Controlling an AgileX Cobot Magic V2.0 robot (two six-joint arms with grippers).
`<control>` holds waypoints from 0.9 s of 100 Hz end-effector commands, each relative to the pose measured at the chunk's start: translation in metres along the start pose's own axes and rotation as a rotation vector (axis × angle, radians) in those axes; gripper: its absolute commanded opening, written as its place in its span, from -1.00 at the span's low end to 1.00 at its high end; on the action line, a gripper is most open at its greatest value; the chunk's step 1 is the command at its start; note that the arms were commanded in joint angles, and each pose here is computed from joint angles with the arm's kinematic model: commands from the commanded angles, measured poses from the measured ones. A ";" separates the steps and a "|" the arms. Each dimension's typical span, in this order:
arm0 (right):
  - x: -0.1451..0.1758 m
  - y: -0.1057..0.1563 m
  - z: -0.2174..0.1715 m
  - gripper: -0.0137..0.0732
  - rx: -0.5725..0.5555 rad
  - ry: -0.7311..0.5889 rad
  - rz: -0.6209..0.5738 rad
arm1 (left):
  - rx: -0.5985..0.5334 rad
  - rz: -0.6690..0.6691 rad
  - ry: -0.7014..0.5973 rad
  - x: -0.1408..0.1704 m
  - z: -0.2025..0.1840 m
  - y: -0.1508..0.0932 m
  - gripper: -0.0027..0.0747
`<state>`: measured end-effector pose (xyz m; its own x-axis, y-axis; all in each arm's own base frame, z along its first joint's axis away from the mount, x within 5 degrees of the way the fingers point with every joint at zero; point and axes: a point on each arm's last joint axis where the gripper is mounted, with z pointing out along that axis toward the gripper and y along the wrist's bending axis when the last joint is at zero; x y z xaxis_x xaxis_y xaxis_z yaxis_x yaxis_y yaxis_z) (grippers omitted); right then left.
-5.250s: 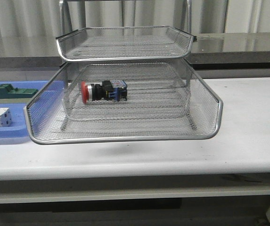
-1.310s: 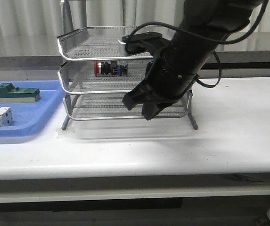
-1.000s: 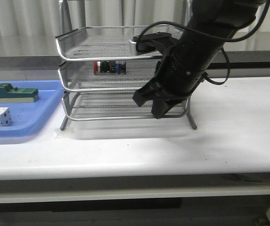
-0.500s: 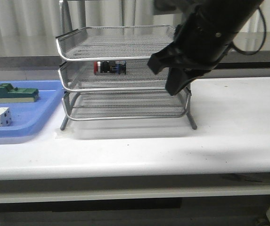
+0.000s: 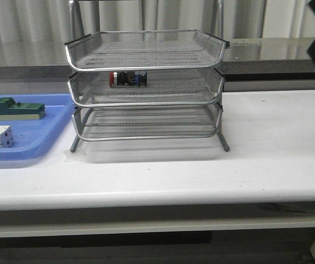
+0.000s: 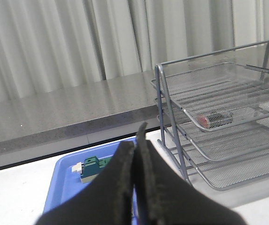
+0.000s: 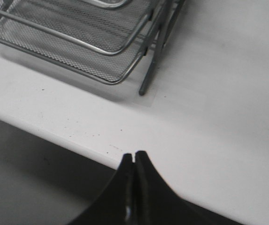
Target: Place button on rack with both arms
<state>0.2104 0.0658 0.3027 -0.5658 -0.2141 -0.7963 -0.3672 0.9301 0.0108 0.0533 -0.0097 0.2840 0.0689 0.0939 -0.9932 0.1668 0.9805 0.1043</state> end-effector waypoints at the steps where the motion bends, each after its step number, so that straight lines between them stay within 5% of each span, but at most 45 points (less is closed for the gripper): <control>1: -0.003 -0.004 -0.030 -0.82 0.037 -0.132 0.034 | -0.015 -0.015 -0.105 -0.016 -0.001 0.002 -0.98; 47: 0.038 0.003 -0.111 -0.82 0.097 -0.315 0.020 | -0.015 -0.015 -0.105 -0.016 -0.001 0.002 -0.98; 90: 0.043 0.006 -0.120 -0.82 0.091 -0.326 0.014 | -0.015 -0.015 -0.105 -0.016 -0.001 0.002 -0.98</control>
<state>0.0933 0.0275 0.3284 -0.3734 -0.1318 -0.9183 -0.3058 0.9520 -0.0123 0.0533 -0.0097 0.2840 0.0689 0.0939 -0.9932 0.1668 0.9805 0.1043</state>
